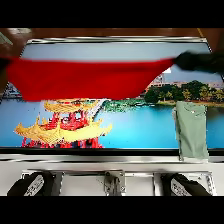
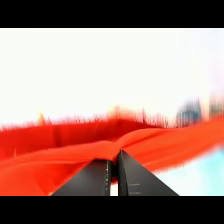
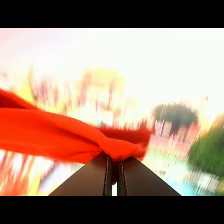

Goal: Fold the shirts.

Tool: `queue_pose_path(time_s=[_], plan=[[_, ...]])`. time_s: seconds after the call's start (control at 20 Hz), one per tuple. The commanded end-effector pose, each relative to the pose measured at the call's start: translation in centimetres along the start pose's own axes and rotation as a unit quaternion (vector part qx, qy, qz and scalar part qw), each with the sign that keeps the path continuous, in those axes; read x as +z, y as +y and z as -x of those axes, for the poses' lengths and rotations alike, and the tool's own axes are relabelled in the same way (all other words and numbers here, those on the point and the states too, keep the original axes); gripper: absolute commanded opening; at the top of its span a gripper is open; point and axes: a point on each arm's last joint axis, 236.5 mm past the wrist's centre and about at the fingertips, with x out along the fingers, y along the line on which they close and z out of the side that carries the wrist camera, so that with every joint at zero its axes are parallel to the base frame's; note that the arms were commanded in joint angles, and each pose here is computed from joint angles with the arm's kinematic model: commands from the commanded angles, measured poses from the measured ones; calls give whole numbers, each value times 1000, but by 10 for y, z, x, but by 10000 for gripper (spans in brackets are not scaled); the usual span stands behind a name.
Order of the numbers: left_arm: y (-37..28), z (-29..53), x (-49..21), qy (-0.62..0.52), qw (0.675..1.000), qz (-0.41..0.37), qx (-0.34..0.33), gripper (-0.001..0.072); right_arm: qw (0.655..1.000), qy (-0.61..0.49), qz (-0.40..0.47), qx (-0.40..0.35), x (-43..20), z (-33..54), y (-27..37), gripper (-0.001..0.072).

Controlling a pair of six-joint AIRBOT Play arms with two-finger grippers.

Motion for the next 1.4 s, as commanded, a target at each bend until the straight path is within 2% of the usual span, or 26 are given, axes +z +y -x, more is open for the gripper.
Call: queue_pose_path(time_s=[0.0,0.15,0.25,0.4,0.55,0.7,0.85,0.95,1.1,1.2,1.35], plan=[[-85,149,127,-199,969,-132,56,43,967,-215,113,-74,105,162,69,67],[-121,210,135,-244,956,-142,75,43,948,-271,105,-132,104,245,89,67],[-113,226,111,-208,959,-150,123,43,946,-271,96,-148,85,273,99,67],[-99,245,88,-179,957,-141,180,43,952,-243,97,-160,55,291,107,67],[-99,246,81,-167,959,-139,182,43,957,-206,80,-191,33,294,93,67],[-92,233,61,-115,969,-129,177,43,965,-108,55,-232,0,274,59,67],[-70,201,28,-25,981,-100,166,43,964,15,26,-263,-29,238,17,67],[-44,166,-9,61,984,-62,156,43,957,130,11,-257,-58,201,-10,66],[3,102,-74,178,974,13,138,44,943,240,-35,-229,-94,133,-44,66],[37,52,-118,231,962,61,129,43,933,291,-64,-203,-125,75,-68,66],[83,-31,-167,257,954,108,110,44,938,292,-51,-182,-151,-38,-102,66]])
